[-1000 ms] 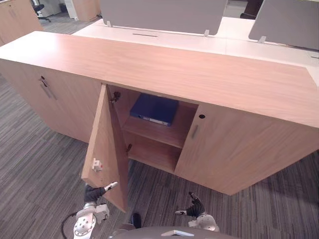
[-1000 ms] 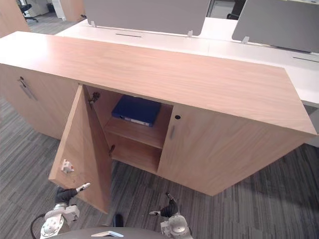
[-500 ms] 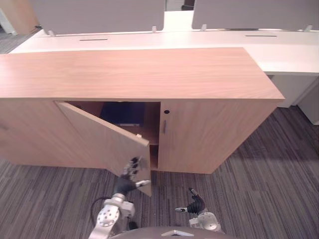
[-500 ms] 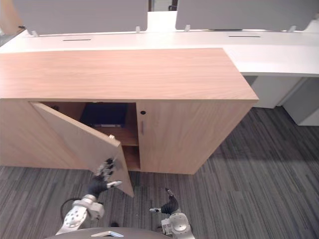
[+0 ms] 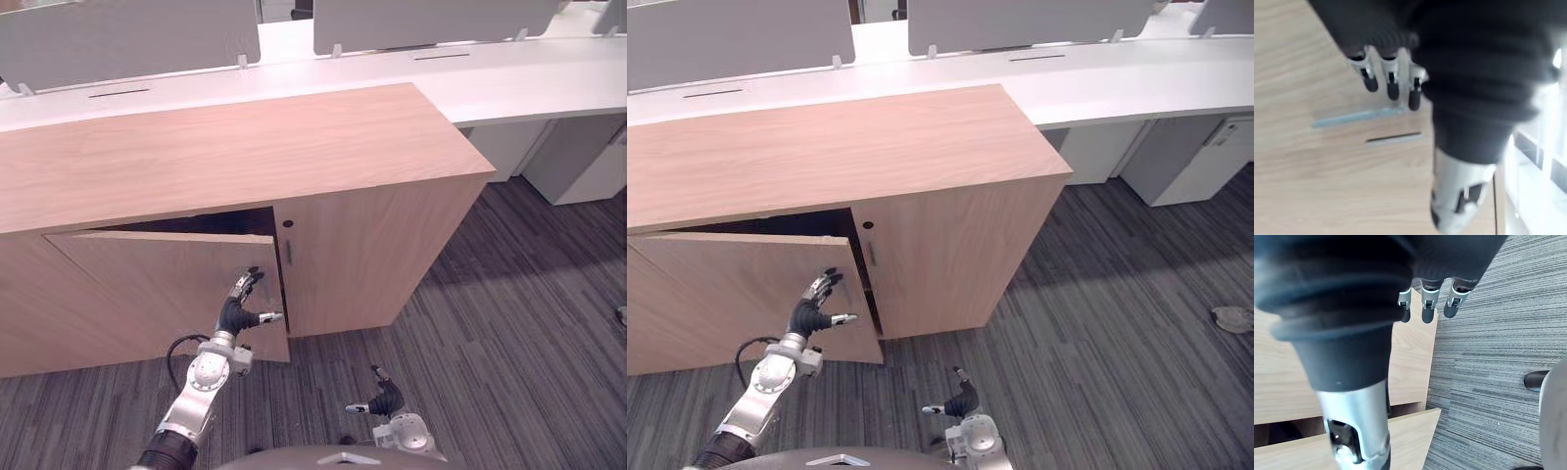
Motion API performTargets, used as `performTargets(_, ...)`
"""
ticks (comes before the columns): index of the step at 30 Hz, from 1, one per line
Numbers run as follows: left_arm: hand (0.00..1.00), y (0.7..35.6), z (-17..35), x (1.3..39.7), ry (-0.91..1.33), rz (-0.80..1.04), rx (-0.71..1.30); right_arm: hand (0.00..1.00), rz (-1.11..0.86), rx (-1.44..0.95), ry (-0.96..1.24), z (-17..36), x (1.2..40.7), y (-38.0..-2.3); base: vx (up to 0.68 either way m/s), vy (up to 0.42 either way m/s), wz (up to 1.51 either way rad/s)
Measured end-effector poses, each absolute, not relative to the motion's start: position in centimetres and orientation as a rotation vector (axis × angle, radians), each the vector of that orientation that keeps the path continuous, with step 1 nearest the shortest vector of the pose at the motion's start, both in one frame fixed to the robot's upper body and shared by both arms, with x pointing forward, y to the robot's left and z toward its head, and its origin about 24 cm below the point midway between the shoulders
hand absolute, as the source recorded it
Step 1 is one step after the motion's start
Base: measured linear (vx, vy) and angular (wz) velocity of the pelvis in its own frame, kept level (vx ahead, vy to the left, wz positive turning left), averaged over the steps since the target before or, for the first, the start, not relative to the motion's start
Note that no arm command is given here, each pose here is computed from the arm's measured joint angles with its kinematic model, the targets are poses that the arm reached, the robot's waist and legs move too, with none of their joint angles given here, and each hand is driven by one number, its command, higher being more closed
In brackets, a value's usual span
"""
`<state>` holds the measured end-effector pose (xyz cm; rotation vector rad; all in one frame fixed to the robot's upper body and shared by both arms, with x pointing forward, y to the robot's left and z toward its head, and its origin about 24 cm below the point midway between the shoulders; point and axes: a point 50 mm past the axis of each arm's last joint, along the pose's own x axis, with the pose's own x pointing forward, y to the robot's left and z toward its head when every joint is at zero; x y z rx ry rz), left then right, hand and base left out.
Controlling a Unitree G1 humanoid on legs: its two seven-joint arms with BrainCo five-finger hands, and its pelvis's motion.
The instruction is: Walk over to the cabinet, pick up the folder, carry it to the office cabinet, place the folder inside the office cabinet, then close the office cabinet door
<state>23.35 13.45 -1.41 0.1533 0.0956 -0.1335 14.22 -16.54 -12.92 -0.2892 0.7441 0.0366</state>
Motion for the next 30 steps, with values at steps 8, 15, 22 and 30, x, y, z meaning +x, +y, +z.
performTargets(8, 0.00, 14.9, -1.5, 24.7, 0.102, -0.029, 0.198, 0.00, 0.024, -0.282, 0.746, -13.0, 14.3, -16.6, 0.00, 0.000, 0.00)
performTargets(15, 0.00, 15.4, -0.7, 25.6, 0.073, -0.002, 0.201, 0.00, 0.018, -0.269, 0.743, -12.9, 14.4, -16.3, 0.00, 0.000, 0.00)
performTargets(22, 0.00, 15.6, -0.9, 25.4, 0.084, -0.019, 0.176, 0.00, 0.015, -0.261, 0.749, -13.0, 14.4, -16.3, -0.01, -0.013, 0.03)
performTargets(30, 0.00, 16.3, -4.8, 21.0, 0.272, -0.093, 0.119, 0.00, 0.021, -0.263, 0.779, -13.4, 14.4, -16.4, -0.01, -0.007, 0.03)
